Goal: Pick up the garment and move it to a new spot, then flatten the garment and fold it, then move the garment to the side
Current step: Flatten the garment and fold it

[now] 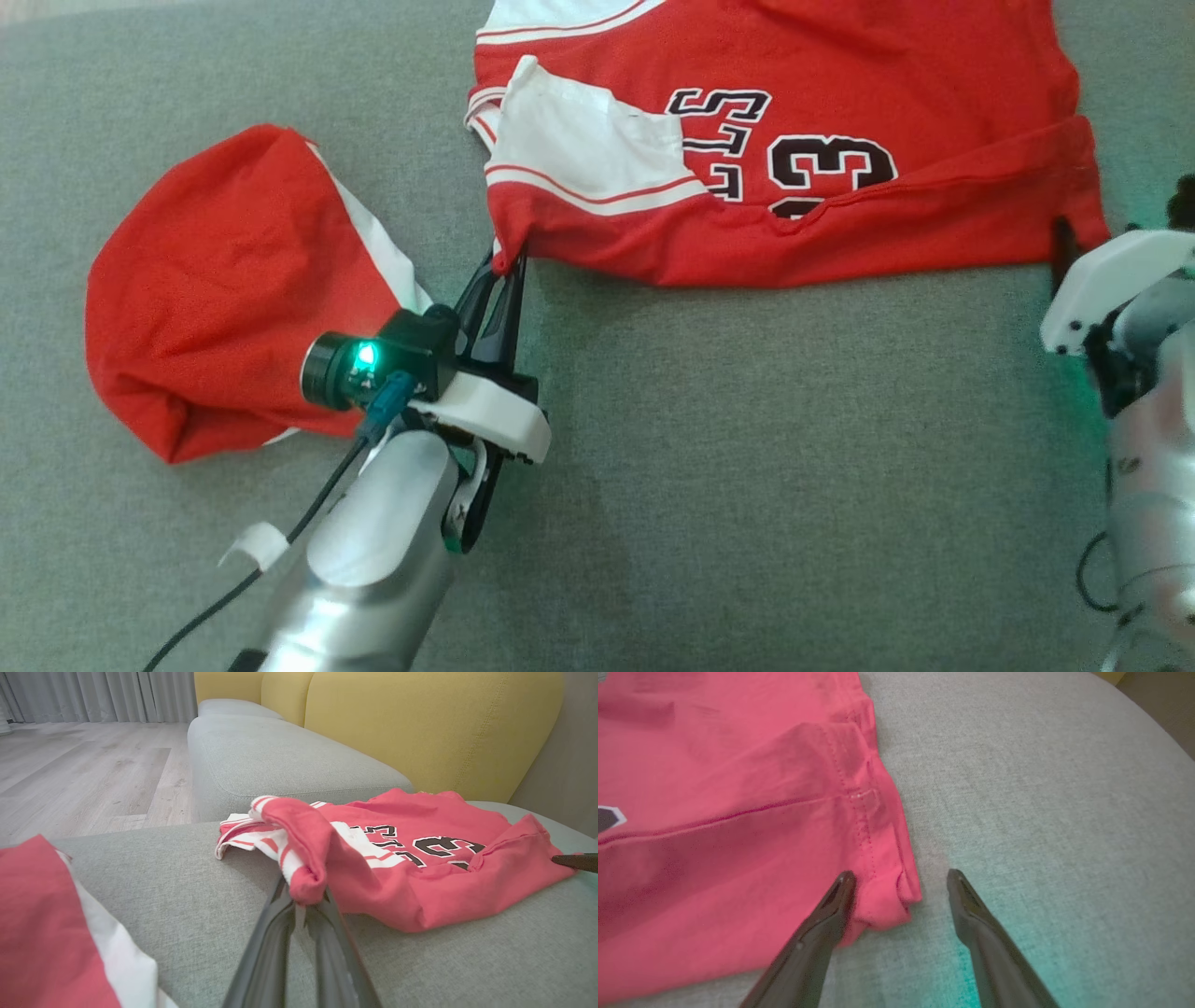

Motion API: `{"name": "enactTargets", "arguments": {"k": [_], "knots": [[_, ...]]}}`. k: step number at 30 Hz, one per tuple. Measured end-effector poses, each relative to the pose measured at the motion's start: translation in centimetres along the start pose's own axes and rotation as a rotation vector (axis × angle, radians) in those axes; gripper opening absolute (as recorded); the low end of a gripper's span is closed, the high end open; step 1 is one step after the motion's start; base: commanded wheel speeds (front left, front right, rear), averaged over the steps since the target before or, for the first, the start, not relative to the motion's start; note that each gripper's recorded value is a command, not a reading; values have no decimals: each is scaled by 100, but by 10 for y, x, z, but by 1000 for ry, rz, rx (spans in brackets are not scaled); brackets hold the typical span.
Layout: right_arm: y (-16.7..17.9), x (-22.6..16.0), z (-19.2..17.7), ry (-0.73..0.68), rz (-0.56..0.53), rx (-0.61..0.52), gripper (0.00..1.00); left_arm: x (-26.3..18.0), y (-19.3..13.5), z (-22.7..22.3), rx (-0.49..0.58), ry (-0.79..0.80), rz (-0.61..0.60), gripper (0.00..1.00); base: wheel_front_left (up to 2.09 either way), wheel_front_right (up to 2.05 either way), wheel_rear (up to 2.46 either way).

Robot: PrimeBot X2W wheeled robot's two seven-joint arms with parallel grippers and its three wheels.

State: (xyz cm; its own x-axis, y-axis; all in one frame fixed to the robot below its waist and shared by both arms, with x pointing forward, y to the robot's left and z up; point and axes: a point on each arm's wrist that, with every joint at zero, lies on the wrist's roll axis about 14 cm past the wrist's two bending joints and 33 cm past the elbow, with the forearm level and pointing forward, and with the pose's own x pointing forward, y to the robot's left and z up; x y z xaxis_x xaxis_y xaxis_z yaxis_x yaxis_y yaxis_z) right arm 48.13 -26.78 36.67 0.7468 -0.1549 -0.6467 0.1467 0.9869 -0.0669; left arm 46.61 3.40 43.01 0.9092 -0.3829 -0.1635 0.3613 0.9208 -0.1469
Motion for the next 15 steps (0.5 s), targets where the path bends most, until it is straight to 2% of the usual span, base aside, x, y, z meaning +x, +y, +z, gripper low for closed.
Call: {"name": "enactTargets", "arguments": {"k": [4, 5, 6, 7, 11, 15], "knots": [[-2, 7, 0, 28, 3, -20, 100, 2, 3, 1, 2, -2, 4, 0, 0, 0, 0], [1, 8, 0, 34, 11, -13, 80, 2, 3, 0, 2, -1, 4, 0, 0, 0, 0], [2, 9, 1, 37, 17, -5, 20, 3, 3, 0, 2, 0, 4, 0, 0, 0, 0], [2, 9, 1, 40, 20, -12, 0, 3, 3, -1, 2, 2, 4, 0, 0, 0, 0], [3, 9, 6, 24, 32, -57, 0, 1, 2, 0, 8, 4, 3, 0, 0, 0, 0], [-11, 1, 10, 3, 14, -110, 0, -2, 3, 3, 25, 2, 10, 0, 0, 0, 0]]}}
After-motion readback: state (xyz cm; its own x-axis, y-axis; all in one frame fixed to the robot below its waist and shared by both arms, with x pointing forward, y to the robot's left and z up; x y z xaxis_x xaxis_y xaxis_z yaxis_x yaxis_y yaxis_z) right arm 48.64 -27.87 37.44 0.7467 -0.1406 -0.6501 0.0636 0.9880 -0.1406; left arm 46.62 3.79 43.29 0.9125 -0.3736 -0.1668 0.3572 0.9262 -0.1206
